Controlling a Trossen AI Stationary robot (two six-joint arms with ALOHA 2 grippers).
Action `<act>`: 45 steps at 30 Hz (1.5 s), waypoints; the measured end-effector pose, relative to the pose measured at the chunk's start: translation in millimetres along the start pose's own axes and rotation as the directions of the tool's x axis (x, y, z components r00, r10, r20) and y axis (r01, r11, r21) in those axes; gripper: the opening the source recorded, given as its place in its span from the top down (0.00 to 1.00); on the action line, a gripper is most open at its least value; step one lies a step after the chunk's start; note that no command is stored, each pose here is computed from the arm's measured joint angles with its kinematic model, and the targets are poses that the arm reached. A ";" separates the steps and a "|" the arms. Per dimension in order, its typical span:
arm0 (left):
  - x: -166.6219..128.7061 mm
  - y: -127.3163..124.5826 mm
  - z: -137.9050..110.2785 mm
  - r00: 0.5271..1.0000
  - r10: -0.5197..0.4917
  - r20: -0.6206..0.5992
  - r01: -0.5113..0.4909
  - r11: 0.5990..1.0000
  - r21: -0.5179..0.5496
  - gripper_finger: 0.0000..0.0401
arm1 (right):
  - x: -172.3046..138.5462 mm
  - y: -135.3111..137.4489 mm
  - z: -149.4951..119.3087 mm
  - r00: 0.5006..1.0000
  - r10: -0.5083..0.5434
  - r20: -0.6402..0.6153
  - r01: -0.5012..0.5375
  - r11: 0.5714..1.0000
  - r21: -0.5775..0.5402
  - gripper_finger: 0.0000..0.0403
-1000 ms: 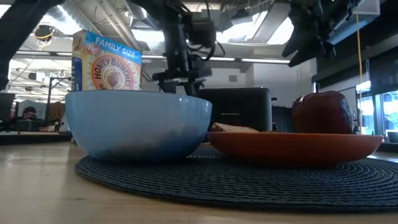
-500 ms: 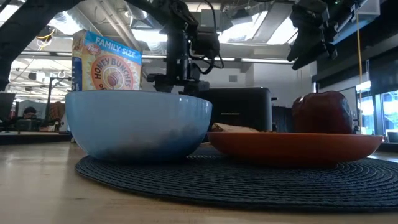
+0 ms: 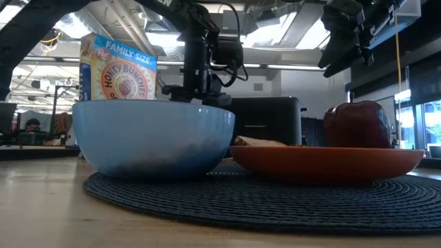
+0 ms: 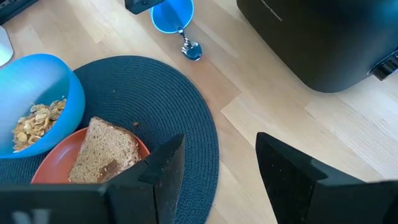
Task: Arrange a breakfast setting
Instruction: Adjust the blue cup
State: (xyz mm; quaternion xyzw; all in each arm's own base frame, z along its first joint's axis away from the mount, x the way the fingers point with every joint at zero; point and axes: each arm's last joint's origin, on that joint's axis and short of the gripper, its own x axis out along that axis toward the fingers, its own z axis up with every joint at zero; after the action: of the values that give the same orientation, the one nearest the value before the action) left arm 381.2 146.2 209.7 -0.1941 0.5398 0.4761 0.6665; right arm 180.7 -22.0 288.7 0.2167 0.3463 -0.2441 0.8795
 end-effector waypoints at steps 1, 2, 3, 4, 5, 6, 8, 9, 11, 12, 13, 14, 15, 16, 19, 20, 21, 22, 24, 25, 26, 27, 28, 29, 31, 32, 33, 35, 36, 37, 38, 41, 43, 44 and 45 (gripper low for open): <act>0.4 -0.5 -0.9 1.000 0.001 -0.001 -0.001 1.000 0.002 0.38 | 0.0 0.0 0.0 1.000 0.000 0.000 0.000 1.000 0.000 0.53; 0.9 -0.9 -1.9 1.000 0.002 -0.003 -0.002 1.000 0.005 0.38 | 0.0 0.0 0.0 1.000 0.000 0.000 0.000 1.000 0.000 0.53; 1.1 -1.3 -2.4 1.000 0.002 -0.004 -0.002 1.000 0.007 0.38 | 0.0 0.0 0.0 1.000 0.000 0.000 0.000 1.000 0.000 0.53; 1.2 -1.6 -2.6 1.000 0.000 -0.004 0.000 1.000 0.007 0.38 | 0.0 0.0 0.0 1.000 0.000 0.000 0.000 1.000 0.000 0.53; 1.6 -2.0 -2.9 1.000 -0.001 -0.002 0.001 1.000 0.007 0.38 | 0.0 0.0 0.0 1.000 0.000 0.000 0.000 1.000 0.000 0.53; 2.3 -2.3 -3.4 1.000 -0.002 -0.001 0.002 1.000 0.007 0.38 | 0.0 0.0 0.0 1.000 -0.001 0.000 0.001 1.000 0.000 0.53; 6.7 -2.5 -6.1 1.000 0.003 -0.007 -0.003 1.000 0.008 0.38 | 0.0 0.0 0.0 1.000 -0.001 0.000 0.001 1.000 0.000 0.53; 9.6 -2.5 -8.0 1.000 0.006 -0.011 -0.006 1.000 0.008 0.38 | 0.0 0.0 0.0 1.000 -0.001 0.000 0.001 1.000 0.000 0.53; 14.0 -2.2 -11.7 1.000 0.016 -0.025 -0.017 1.000 -0.004 0.39 | 0.0 0.0 0.0 1.000 -0.001 0.001 0.001 1.000 0.000 0.53; 15.9 -1.8 -13.4 0.999 0.022 -0.031 -0.022 1.000 -0.005 0.40 | 0.0 0.0 0.0 1.000 -0.001 0.001 0.001 1.000 0.000 0.53; 17.6 -1.5 -15.0 0.999 0.029 -0.034 -0.029 1.000 -0.007 0.42 | 0.0 0.0 0.0 1.000 -0.001 0.001 0.001 1.000 0.000 0.53; 19.1 -1.4 -16.4 0.999 0.032 -0.039 -0.032 0.999 -0.007 0.43 | 0.0 0.0 0.0 1.000 -0.001 0.001 0.001 1.000 0.000 0.53; 20.3 -1.3 -17.8 0.998 0.035 -0.045 -0.036 0.999 -0.010 0.45 | 0.0 0.0 0.0 1.000 -0.001 0.001 0.001 1.000 0.000 0.53; 21.1 -1.5 -19.3 0.998 0.038 -0.049 -0.038 0.999 -0.011 0.47 | 0.0 0.0 0.0 1.000 -0.001 0.001 0.001 1.000 0.000 0.53; 21.8 -2.2 -20.8 0.998 0.039 -0.051 -0.040 0.999 -0.013 0.55 | 0.0 -0.1 0.0 1.000 -0.002 0.001 0.002 1.000 0.000 0.53; 21.6 -2.6 -21.1 0.998 0.038 -0.051 -0.039 0.999 -0.013 0.58 | 0.0 -0.1 0.1 1.000 -0.004 0.002 0.004 1.000 0.000 0.53; 21.2 -3.3 -21.5 0.998 0.038 -0.050 -0.038 0.999 -0.011 0.61 | 0.0 -0.3 0.2 1.000 -0.009 0.006 0.009 1.000 0.000 0.53; 20.8 -4.1 -22.2 0.998 0.037 -0.049 -0.037 0.999 -0.008 0.64 | 0.0 -0.4 0.2 1.000 -0.014 0.008 0.014 1.000 0.001 0.53; 20.4 -4.6 -22.7 0.998 0.039 -0.047 -0.039 0.999 -0.006 0.70 | -0.1 -0.5 0.3 1.000 -0.016 0.010 0.016 1.000 0.001 0.53; 20.0 -5.2 -23.1 0.998 0.041 -0.045 -0.041 0.999 -0.003 0.74 | -0.1 -0.5 0.3 1.000 -0.016 0.010 0.016 1.000 0.001 0.53; 19.5 -5.5 -23.6 0.998 0.045 -0.043 -0.045 0.999 0.001 0.77 | -0.1 -0.5 0.3 1.000 -0.016 0.010 0.016 1.000 0.000 0.53; 19.0 -5.5 -23.8 0.998 0.050 -0.039 -0.050 0.999 0.005 0.80 | -0.1 -0.5 0.3 1.000 -0.016 0.010 0.016 1.000 0.000 0.53; 18.4 -5.4 -24.0 0.998 0.055 -0.035 -0.055 0.998 0.009 0.83 | -0.1 -0.5 0.3 1.000 -0.015 0.010 0.015 1.000 0.001 0.53; 17.9 -5.5 -24.1 0.998 0.059 -0.033 -0.058 0.998 0.013 0.86 | -0.1 -0.5 0.3 1.000 -0.015 0.010 0.015 1.000 0.001 0.53; 16.4 -5.5 -24.4 0.998 0.058 -0.031 -0.058 0.998 0.017 0.90 | -0.1 -0.5 0.3 1.000 -0.015 0.010 0.015 1.000 0.001 0.53; 15.3 -5.6 -24.5 0.998 0.051 -0.032 -0.051 0.999 0.014 0.92 | -0.1 -0.5 0.3 1.000 -0.016 0.010 0.016 1.000 0.001 0.53; 14.4 -6.8 -25.1 0.999 0.036 -0.036 -0.035 0.999 0.009 0.93 | -0.1 -0.5 0.3 1.000 -0.015 0.010 0.015 1.000 0.001 0.53; 12.5 -8.6 -25.8 0.999 0.015 -0.039 -0.015 1.000 -0.005 0.95 | -0.1 -0.5 0.3 1.000 -0.015 0.010 0.015 1.000 0.001 0.53; 10.5 -9.4 -25.9 0.999 0.011 -0.035 -0.011 1.000 -0.013 0.95 | -0.1 -0.5 0.3 1.000 -0.015 0.010 0.015 1.000 0.001 0.53; 7.5 -10.0 -25.3 1.000 0.004 -0.027 -0.005 1.000 -0.022 0.95 | -0.1 -0.5 0.3 1.000 -0.015 0.010 0.015 1.000 0.000 0.53; 3.5 -10.2 -23.7 1.000 -0.005 -0.016 0.005 1.000 -0.030 0.96 | -0.1 -0.5 0.3 1.000 -0.016 0.010 0.016 1.000 0.000 0.53; -4.9 -12.5 -20.6 1.000 -0.021 0.007 0.021 0.999 -0.033 0.96 | -0.1 -0.9 0.6 0.999 -0.030 0.019 0.030 1.000 0.001 0.53; -10.3 -14.8 -20.0 1.000 -0.024 0.017 0.024 0.999 -0.025 0.97 | -0.1 -1.0 0.6 0.999 -0.032 0.020 0.032 0.999 0.001 0.53; -13.9 -16.3 -19.6 0.999 -0.028 0.026 0.028 0.999 -0.022 0.97 | -0.1 -1.0 0.6 0.999 -0.031 0.019 0.031 1.000 0.001 0.53; -17.8 -17.3 -18.2 0.999 -0.031 0.036 0.032 0.999 -0.022 0.99 | -0.1 -1.0 0.6 0.999 -0.032 0.020 0.032 0.999 0.001 0.53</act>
State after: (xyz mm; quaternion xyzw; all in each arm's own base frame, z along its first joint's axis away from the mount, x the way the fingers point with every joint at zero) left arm 386.7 116.4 215.1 -0.2016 0.5194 0.4750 0.6812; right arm 180.3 -23.1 288.9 0.2090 0.3410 -0.2601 0.8788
